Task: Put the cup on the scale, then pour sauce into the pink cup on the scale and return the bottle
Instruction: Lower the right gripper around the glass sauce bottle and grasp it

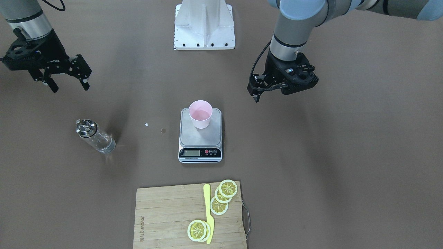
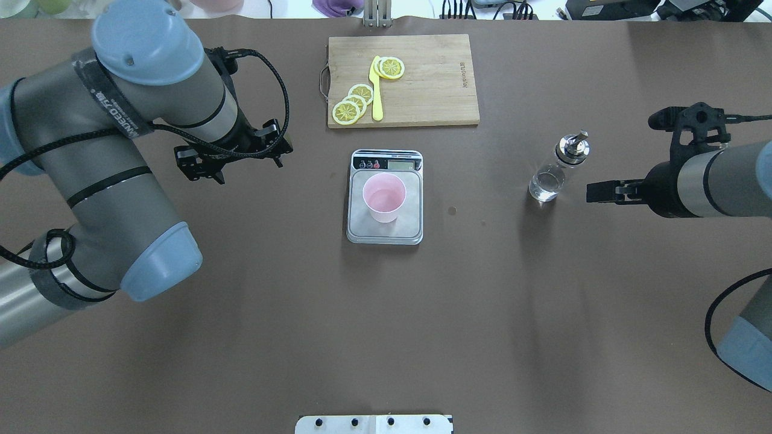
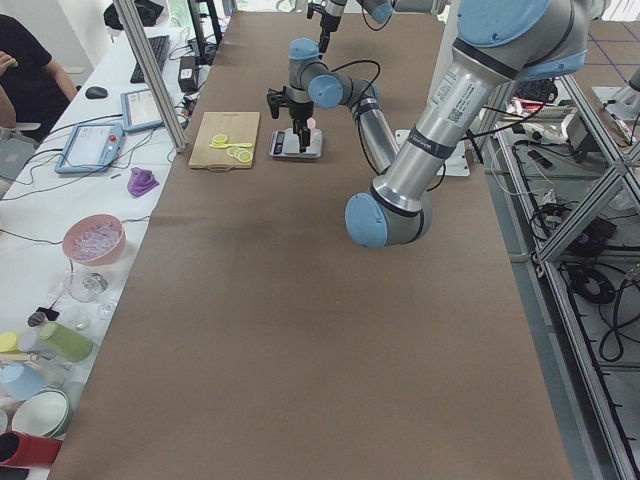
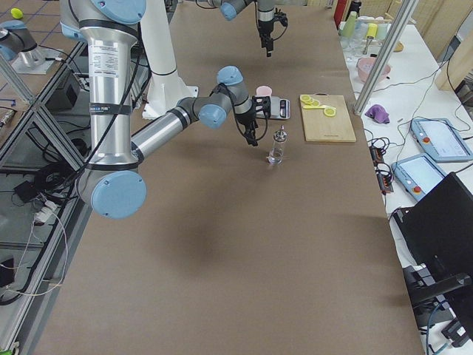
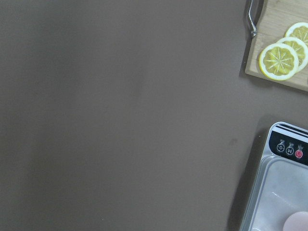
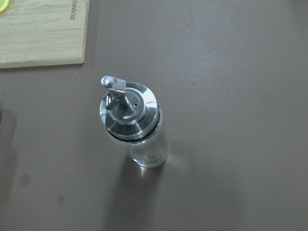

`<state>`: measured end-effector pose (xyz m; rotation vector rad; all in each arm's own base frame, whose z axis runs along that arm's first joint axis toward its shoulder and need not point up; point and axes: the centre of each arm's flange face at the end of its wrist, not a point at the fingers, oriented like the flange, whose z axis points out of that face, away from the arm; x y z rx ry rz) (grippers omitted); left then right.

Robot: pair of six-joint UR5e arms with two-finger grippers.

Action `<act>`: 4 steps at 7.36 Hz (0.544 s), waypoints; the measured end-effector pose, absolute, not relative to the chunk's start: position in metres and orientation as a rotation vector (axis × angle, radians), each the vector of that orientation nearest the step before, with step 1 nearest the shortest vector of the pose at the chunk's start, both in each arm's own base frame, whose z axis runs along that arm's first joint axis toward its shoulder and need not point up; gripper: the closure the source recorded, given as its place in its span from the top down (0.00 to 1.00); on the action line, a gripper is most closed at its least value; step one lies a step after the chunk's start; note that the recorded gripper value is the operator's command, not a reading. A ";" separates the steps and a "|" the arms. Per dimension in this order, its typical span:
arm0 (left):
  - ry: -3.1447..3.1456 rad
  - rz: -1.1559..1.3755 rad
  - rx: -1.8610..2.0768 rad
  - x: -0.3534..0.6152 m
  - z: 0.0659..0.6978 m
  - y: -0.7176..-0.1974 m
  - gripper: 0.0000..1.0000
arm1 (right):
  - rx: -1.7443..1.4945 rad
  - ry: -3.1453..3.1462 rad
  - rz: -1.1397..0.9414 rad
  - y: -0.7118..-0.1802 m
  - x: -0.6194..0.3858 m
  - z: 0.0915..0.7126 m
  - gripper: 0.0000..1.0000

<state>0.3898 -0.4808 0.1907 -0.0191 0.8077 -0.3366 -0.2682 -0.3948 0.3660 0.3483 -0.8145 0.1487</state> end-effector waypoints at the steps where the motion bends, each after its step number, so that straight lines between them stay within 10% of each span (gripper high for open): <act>1: 0.802 -0.332 -0.020 0.390 0.195 -0.481 0.99 | 0.379 -0.810 0.162 -0.393 -0.281 0.371 0.98; 4: 0.793 -0.317 -0.015 0.390 0.202 -0.484 0.99 | 0.504 -0.832 0.190 -0.392 -0.307 0.381 0.96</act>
